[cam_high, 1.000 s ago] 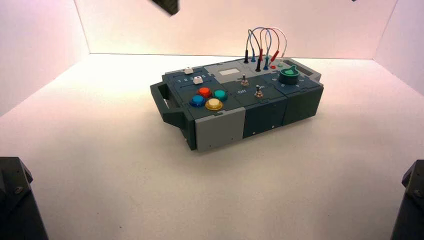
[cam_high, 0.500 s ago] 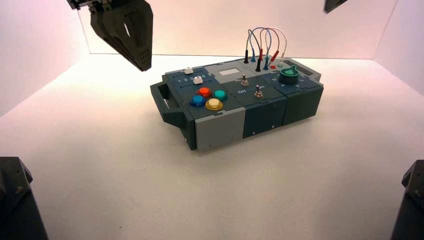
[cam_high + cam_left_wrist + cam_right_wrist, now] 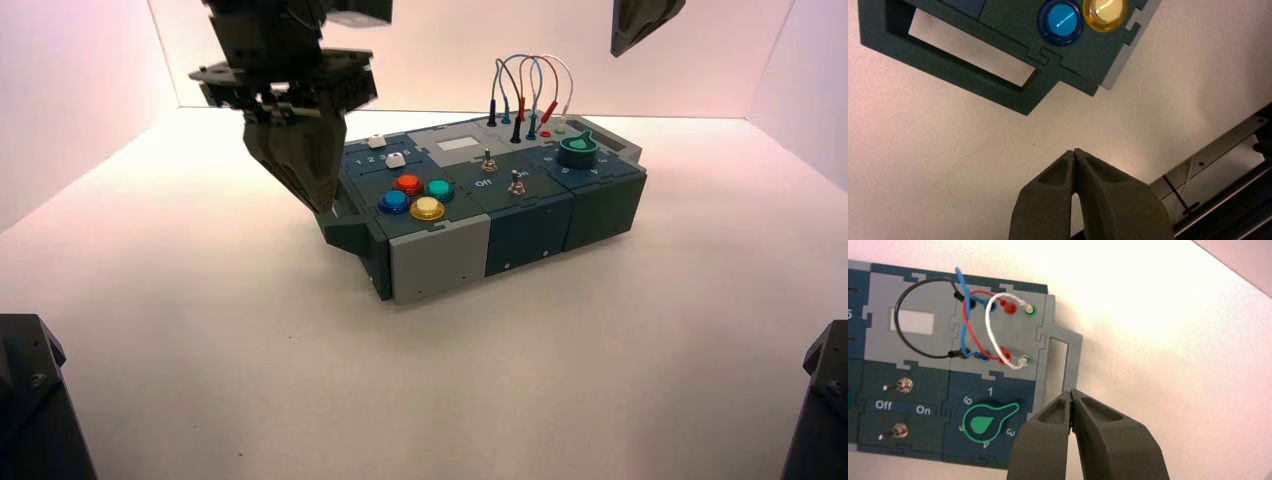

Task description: Rotate the box clockwise.

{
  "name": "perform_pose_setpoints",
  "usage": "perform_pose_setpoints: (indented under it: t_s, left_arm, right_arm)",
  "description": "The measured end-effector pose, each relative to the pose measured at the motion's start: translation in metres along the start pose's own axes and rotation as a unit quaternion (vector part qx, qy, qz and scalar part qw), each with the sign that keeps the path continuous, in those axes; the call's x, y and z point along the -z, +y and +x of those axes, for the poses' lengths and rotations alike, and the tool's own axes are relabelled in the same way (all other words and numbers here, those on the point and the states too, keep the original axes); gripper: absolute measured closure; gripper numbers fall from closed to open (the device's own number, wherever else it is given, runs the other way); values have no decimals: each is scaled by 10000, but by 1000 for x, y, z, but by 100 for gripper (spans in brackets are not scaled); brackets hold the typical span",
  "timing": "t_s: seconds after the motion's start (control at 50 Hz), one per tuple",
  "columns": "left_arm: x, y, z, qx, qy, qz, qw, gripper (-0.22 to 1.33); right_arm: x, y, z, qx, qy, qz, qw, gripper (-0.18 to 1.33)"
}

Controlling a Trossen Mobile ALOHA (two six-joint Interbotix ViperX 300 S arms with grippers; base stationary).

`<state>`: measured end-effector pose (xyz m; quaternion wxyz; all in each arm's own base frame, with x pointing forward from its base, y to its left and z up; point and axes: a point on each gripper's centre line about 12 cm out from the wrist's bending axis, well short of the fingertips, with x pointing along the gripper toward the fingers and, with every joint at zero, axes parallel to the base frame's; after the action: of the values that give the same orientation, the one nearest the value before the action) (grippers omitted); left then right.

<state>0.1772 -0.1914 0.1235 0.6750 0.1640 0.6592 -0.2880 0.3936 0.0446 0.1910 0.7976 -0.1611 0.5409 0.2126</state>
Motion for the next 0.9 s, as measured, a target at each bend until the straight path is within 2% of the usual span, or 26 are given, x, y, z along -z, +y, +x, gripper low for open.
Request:
perform_pose_setpoints:
  t_s: [0.14,0.3,0.46,0.66,0.9]
  left_arm:
    - [-5,6,14,-75,-2,-50,10000,128]
    - [-13,24,21,-154,-93,-340,9993,128]
    - [-21,42,19,-196,-220,-580,9979,128]
    - [-29,42,14,-196,-303,-488,9982,128]
    - [-36,42,14,-152,-296,-547,9980,128]
  right_arm:
    - [-8,-4,6,18,-32,-131,9999,129]
    - [-12,-9,14,33,-25,-182,9998,129]
    - [-12,-10,25,12,23,-214,9998,129]
    - [-13,-11,29,6,38,-215,9998,129]
    - [-15,-15,41,73,-22,-268,9996,129]
